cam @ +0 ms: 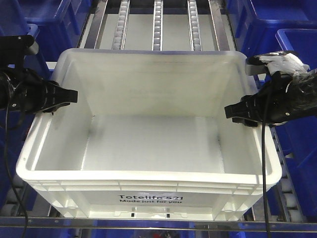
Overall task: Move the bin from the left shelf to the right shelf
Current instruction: 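Lower both grippers onto the tote rims and close on them, then pull the gripped tote off the rollers toward the robot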
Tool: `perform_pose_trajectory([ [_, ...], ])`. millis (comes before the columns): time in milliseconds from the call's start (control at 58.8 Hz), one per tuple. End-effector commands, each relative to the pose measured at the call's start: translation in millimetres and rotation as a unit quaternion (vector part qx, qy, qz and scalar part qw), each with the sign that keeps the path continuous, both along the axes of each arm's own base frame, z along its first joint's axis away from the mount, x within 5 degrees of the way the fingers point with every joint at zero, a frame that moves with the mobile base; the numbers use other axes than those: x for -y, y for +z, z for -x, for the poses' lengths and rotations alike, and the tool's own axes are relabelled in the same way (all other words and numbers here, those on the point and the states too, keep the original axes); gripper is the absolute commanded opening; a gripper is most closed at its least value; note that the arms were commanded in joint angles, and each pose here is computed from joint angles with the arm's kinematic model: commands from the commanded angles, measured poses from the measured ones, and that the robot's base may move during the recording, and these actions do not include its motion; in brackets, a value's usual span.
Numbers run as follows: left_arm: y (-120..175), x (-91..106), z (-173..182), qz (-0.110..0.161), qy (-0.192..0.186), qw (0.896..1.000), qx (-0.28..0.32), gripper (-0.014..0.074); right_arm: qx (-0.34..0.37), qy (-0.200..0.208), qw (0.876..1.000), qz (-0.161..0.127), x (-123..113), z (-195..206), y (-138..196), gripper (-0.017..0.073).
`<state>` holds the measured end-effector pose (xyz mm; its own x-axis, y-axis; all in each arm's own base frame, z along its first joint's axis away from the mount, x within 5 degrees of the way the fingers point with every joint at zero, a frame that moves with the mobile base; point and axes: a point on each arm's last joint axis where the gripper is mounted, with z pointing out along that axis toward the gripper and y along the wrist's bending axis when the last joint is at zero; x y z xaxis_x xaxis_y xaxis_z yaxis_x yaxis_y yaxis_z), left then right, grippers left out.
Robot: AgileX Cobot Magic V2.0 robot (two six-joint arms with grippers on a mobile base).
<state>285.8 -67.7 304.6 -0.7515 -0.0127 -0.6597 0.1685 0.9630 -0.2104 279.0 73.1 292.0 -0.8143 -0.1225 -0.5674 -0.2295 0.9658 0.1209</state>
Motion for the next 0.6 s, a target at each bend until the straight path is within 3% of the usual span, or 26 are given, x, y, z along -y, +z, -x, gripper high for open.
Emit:
perform_pose_trajectory([
  [0, 21.8, 2.0, -0.2, 0.021, 0.003, 0.999, 0.05, -0.0008, 0.052, -0.004, 0.999, -0.004, 2.0, -2.5, 19.5, -0.0008],
  [238, 24.8, 1.7, 2.0, 0.022, 0.003, 0.998, 0.055, -0.0008, 0.068, -0.005, 0.998, -0.012, 1.4, -3.5, 23.9, -0.0008],
  [578, 56.0, -3.0, 23.8, 0.034, 0.005, 0.993, 0.116, -0.0008, 0.102, 0.0, 0.994, -0.029, 2.1, 8.2, 42.4, -0.0008],
])
